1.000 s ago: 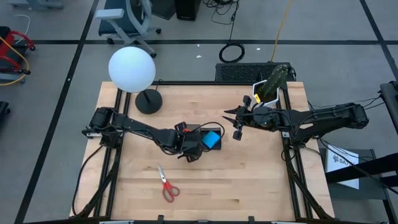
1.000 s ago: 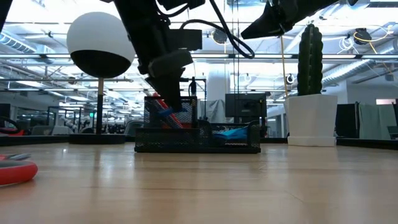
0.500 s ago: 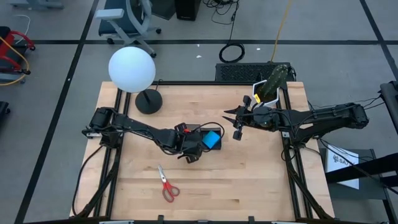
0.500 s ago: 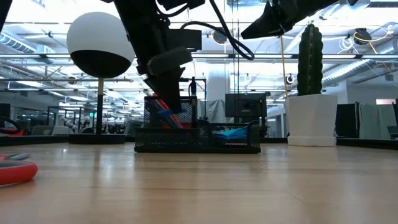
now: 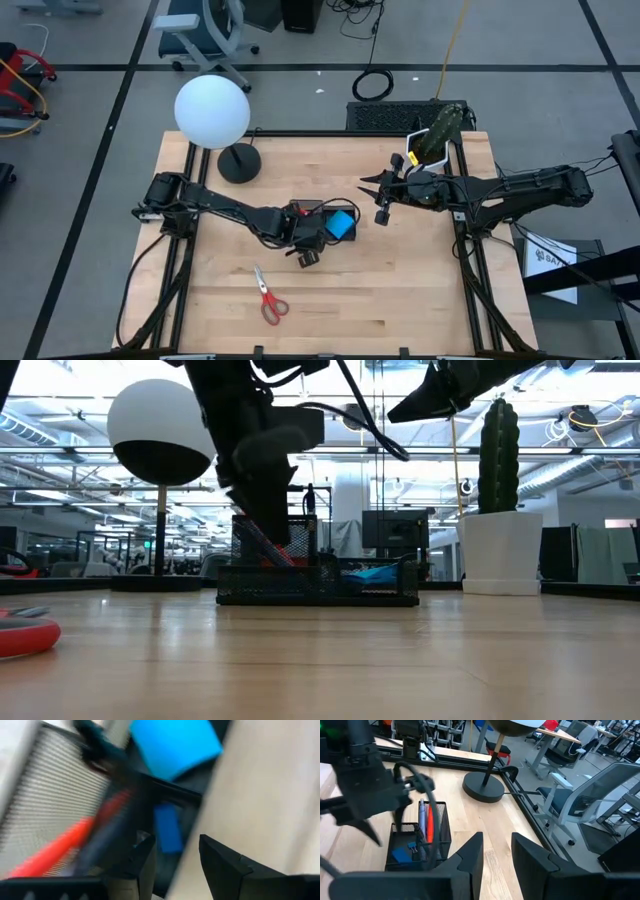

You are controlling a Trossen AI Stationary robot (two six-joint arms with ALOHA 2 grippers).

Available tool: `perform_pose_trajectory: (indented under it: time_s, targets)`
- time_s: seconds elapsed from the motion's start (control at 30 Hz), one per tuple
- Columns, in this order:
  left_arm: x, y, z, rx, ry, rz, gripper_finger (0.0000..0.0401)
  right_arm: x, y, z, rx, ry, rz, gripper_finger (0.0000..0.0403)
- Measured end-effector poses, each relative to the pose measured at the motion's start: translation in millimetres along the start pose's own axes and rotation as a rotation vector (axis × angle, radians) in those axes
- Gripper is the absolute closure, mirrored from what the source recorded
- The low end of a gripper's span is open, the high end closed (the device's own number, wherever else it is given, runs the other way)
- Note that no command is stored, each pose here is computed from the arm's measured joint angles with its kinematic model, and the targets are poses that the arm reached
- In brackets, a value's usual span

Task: Pick and place office supplies into organizer
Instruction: Put the orange scissor into the black desk organizer

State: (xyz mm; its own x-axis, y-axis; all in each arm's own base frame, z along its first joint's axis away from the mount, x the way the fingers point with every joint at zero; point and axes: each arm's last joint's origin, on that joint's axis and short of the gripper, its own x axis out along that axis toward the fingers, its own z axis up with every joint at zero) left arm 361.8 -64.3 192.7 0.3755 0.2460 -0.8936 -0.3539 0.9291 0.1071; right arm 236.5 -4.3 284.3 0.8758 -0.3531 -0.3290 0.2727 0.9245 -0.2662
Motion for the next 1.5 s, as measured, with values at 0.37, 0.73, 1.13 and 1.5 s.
perform_pose_trajectory:
  time_s: [0.37, 0.73, 1.13, 1.5]
  targets:
    - [-9, -28, -16, 0.049, 0.096, -0.199, 0.0247, 0, 0, 0, -0.001, 0.000, 0.000, 0.0312]
    - [-26, -64, -41, 0.095, 0.139, -0.300, 0.0247, 0, 0, 0, -0.011, 0.000, -0.002, 0.0312]
    - [-45, -97, -72, 0.059, 0.165, -0.338, 0.0247, 0, 0, 0, -0.012, 0.003, -0.002, 0.0312]
    - [-58, -114, -94, 0.171, 0.181, -0.368, 0.0247, 0, 0, 0, -0.010, 0.003, -0.003, 0.0312]
